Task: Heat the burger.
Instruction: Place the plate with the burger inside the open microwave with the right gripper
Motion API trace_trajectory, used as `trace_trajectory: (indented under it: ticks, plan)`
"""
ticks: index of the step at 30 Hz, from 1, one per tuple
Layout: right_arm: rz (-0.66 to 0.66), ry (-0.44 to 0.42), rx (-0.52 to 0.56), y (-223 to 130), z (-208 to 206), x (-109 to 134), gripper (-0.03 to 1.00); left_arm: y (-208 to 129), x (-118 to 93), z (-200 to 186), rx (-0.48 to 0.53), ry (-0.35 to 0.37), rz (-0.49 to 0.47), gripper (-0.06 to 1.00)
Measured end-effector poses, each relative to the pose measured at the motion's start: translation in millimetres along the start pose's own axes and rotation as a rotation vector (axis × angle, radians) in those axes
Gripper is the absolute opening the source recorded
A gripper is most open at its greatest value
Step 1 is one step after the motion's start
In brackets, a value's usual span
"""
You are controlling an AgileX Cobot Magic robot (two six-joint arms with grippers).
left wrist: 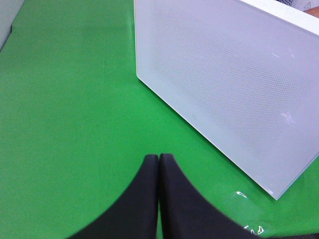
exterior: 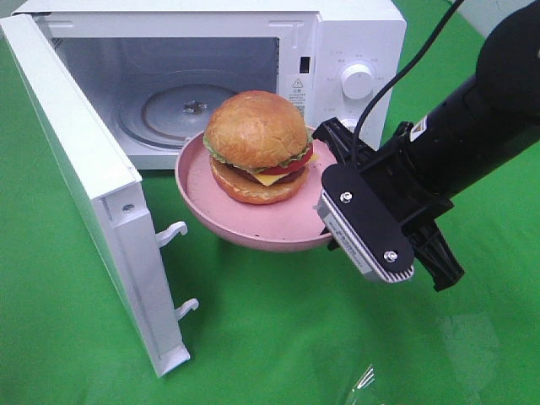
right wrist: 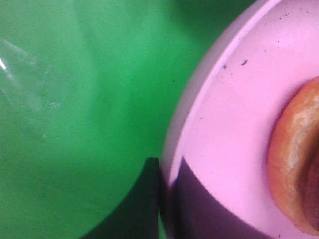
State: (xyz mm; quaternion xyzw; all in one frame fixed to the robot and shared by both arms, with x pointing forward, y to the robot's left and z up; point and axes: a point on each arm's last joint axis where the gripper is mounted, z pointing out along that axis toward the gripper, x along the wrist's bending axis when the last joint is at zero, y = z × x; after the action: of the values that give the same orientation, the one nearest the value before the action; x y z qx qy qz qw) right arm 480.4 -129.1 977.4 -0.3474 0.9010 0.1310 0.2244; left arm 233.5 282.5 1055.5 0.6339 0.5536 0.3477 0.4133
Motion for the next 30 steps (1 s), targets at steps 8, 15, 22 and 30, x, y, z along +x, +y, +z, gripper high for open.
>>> trace_trajectory:
  ticks: [8, 15, 22, 30]
  plan:
    - [-0.008, -0.023, -0.032, -1, 9, -23, 0.04, 0, 0, 0, 0.000, 0.000, 0.000, 0.00]
    - [-0.016, -0.020, -0.041, -2, 16, -32, 0.04, 0, 0, 0, 0.000, 0.000, 0.000, 0.00]
    - [-0.040, -0.036, -0.048, 2, 23, -46, 0.04, 0, 0, 0, 0.000, 0.000, 0.000, 0.00]
    - [-0.055, -0.033, -0.053, 3, 37, -59, 0.04, 0, 0, 0, 0.000, 0.000, 0.000, 0.00]
